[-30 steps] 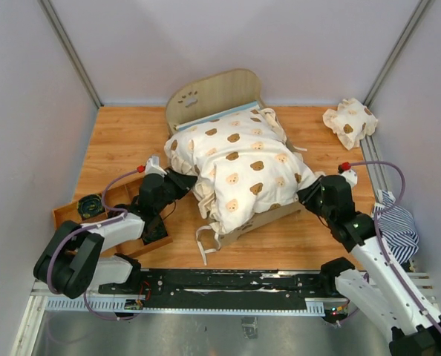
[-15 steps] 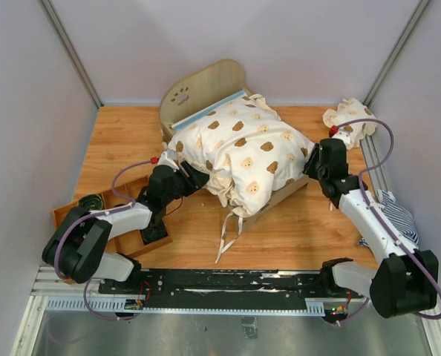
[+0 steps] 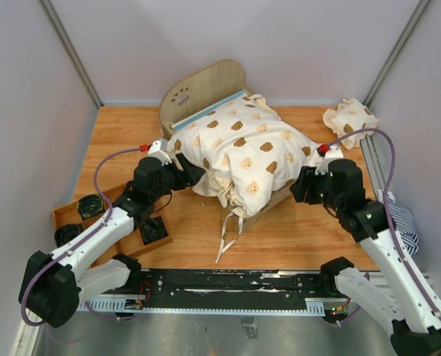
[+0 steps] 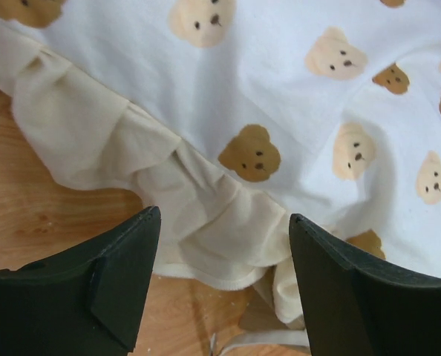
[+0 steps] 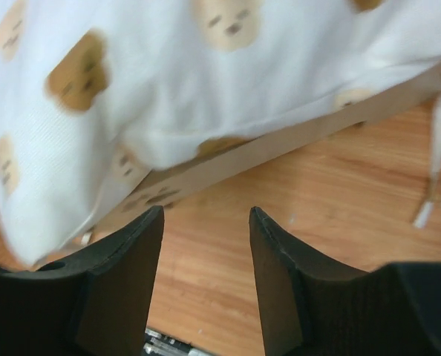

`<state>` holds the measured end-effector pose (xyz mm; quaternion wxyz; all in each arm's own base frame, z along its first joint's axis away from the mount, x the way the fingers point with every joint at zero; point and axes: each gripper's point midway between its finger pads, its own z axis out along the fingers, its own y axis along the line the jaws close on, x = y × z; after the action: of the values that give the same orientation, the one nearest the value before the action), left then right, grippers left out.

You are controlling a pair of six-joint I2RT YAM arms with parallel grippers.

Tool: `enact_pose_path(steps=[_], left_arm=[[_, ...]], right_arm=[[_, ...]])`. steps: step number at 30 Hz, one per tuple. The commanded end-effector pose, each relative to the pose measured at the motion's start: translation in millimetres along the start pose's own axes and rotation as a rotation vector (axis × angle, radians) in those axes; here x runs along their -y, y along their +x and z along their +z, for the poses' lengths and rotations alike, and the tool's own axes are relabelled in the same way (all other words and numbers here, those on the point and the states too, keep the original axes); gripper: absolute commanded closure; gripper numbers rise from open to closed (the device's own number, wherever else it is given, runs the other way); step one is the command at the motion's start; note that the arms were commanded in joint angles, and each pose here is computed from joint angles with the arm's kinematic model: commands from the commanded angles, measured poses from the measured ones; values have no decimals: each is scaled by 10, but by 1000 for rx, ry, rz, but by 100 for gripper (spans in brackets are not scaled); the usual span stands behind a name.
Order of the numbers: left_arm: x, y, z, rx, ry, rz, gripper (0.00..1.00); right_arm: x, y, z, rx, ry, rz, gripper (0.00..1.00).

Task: Set up the pet bed

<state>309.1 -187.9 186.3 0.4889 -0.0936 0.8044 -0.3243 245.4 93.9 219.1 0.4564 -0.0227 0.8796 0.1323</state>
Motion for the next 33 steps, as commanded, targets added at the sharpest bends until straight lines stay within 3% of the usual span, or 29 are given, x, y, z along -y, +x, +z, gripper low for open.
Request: enact_pose_path(steps=[1,4,9,16,20,22,23,25,27,28,29,33], left_arm=[[312,276,-96,-151,174,5,26],[430,402,-111,-195,231,0,24],[420,594,-31,-231,225,13,22],[145,547,254,-179,78,70,23],[176,356,344,-110,61,101,42],[239,271,361,-90,71,116,66],[273,217,365,-78,75,119,74],[325,112,363,-53,73,127,84],[366,0,362,-22,67,139,96],[364,-51,368,-6,58,149,99],[387,-133,375,17,52,158,100],[405,-449,441,107,-11,206,100]], right_arm=[[-568,332,-240,7,-258,15,52],[-885,525,-265,46,-396,26,56],[-1311,957,-183,-6,-507,-34,58],[-1730,1213,-50,48,-482,-148,52],[-1763,1314,179,38,-394,-185,51],[-1785,1279,252,53,-361,-203,52],[-1766,1259,288,60,-331,-212,54],[-1725,1174,314,75,-275,-217,62],[-1699,1099,304,95,-252,-230,83],[-1700,1056,286,107,-254,-237,95],[-1710,1003,256,121,-262,-243,99],[-1731,730,96,194,-293,-298,100]])
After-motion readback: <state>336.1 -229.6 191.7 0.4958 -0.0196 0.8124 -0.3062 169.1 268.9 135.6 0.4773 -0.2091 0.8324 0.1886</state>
